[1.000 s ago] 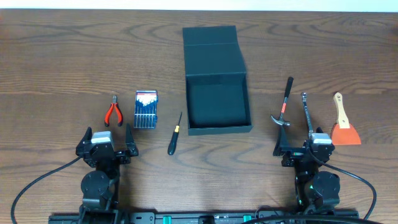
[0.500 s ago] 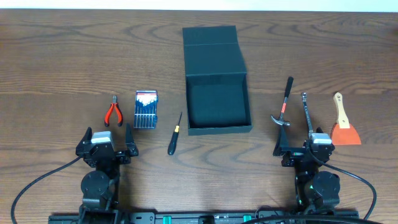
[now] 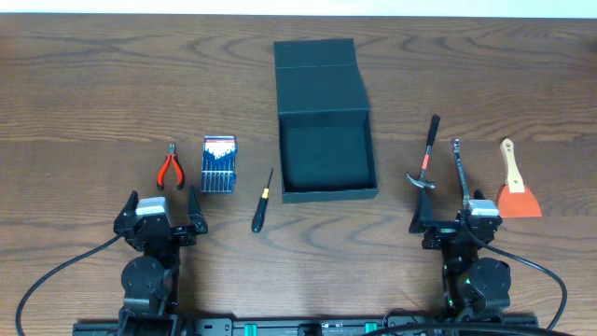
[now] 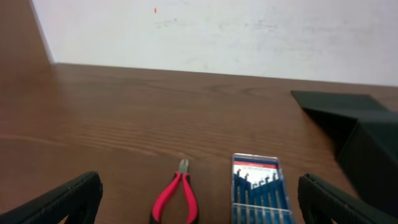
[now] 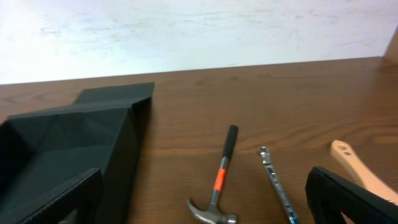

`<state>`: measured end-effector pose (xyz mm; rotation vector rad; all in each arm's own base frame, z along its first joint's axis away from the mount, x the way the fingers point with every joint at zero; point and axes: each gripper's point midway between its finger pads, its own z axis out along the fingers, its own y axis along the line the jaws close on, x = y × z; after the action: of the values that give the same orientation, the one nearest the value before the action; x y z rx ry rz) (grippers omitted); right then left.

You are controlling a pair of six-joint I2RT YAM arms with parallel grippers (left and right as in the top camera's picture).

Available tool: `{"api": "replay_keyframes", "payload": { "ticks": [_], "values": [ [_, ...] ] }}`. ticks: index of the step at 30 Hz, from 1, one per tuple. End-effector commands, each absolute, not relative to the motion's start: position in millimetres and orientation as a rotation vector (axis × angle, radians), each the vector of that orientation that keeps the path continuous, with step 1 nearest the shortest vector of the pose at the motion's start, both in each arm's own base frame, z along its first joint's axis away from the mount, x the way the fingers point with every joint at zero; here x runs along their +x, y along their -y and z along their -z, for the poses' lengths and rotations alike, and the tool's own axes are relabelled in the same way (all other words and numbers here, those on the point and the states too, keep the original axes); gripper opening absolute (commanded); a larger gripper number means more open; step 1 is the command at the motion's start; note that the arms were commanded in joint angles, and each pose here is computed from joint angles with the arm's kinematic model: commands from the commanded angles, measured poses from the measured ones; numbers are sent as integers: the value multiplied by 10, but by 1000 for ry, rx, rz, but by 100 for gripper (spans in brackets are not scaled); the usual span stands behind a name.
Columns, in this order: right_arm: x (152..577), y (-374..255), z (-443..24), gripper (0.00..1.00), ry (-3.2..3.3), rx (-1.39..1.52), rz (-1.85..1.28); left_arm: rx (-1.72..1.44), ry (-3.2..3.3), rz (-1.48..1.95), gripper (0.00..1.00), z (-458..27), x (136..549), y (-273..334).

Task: Pack container

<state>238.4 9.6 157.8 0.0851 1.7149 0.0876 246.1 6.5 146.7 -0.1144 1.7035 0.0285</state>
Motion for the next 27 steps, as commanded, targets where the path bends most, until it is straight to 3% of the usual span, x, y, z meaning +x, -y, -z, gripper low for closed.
{"api": "replay_keyframes", "payload": {
  "ticks": [1,17,27],
  "values": [
    [2382,-206,-1539,99,-1731,75,-173,-210,-1735,-1,99,-1335,2447,-125],
    [2491,-165,-2138,99,-2133,36,-88,-304,-1930,28,98,-2169,2387,-131],
    [2586,-170,-2228,99,-2690,-124,-24,-296,-2170,-23,98,-2204,2295,-123]
  ]
}}
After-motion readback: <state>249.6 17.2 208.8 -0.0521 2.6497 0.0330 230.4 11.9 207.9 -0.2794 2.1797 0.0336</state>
